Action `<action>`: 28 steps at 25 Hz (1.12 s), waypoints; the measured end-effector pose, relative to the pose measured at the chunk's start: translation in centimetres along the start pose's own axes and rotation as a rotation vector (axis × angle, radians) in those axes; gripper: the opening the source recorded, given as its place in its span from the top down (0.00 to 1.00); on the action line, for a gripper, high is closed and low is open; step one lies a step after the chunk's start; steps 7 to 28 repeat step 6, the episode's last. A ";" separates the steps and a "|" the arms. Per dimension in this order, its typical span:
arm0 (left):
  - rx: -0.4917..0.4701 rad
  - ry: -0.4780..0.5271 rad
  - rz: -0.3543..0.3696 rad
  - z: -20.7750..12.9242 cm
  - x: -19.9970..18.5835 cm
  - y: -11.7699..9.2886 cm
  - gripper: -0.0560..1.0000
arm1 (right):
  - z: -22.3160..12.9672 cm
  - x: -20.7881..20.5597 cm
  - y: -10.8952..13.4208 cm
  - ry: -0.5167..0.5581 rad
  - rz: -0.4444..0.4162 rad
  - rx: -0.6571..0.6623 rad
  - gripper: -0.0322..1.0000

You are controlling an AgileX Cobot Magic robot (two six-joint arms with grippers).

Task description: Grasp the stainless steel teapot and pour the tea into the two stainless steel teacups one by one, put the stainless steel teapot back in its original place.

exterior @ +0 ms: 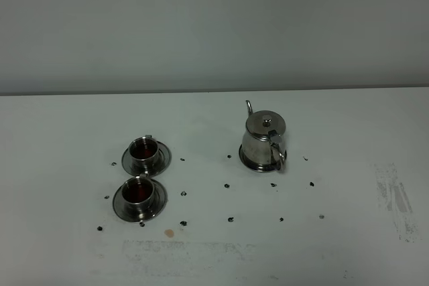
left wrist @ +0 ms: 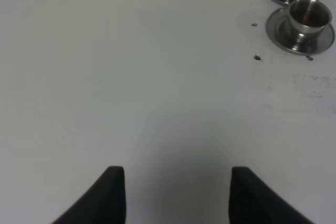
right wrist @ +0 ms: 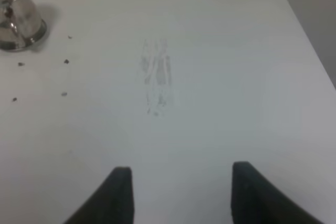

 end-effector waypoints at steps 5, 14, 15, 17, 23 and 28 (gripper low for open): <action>0.000 0.000 0.000 0.0 0.0 0.0 0.51 | 0.0 0.0 0.0 -0.001 0.017 -0.009 0.57; 0.000 0.000 0.000 0.0 0.0 0.0 0.51 | 0.0 0.0 0.0 -0.001 0.017 -0.009 0.57; 0.000 0.000 0.000 0.0 0.0 0.0 0.51 | 0.0 0.0 0.0 -0.001 0.017 -0.009 0.57; 0.000 0.000 0.000 0.0 0.0 0.0 0.51 | 0.0 0.0 0.0 -0.001 0.017 -0.009 0.57; 0.000 0.000 0.000 0.0 0.0 0.0 0.51 | 0.0 0.0 0.0 -0.001 0.017 -0.009 0.57; 0.000 0.000 0.000 0.0 0.0 0.0 0.51 | 0.0 0.0 0.0 -0.001 0.017 -0.009 0.57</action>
Point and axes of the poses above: a point on each arm's last joint axis where the gripper is mounted, x pointing out along that axis toward the gripper, y along the wrist's bending axis when the last joint is at zero, z = x × y, the point moved 4 cm from there along x, pointing out along that axis toward the gripper, and after that the axes turned 4 degrees about -x, right-handed, at the moved point
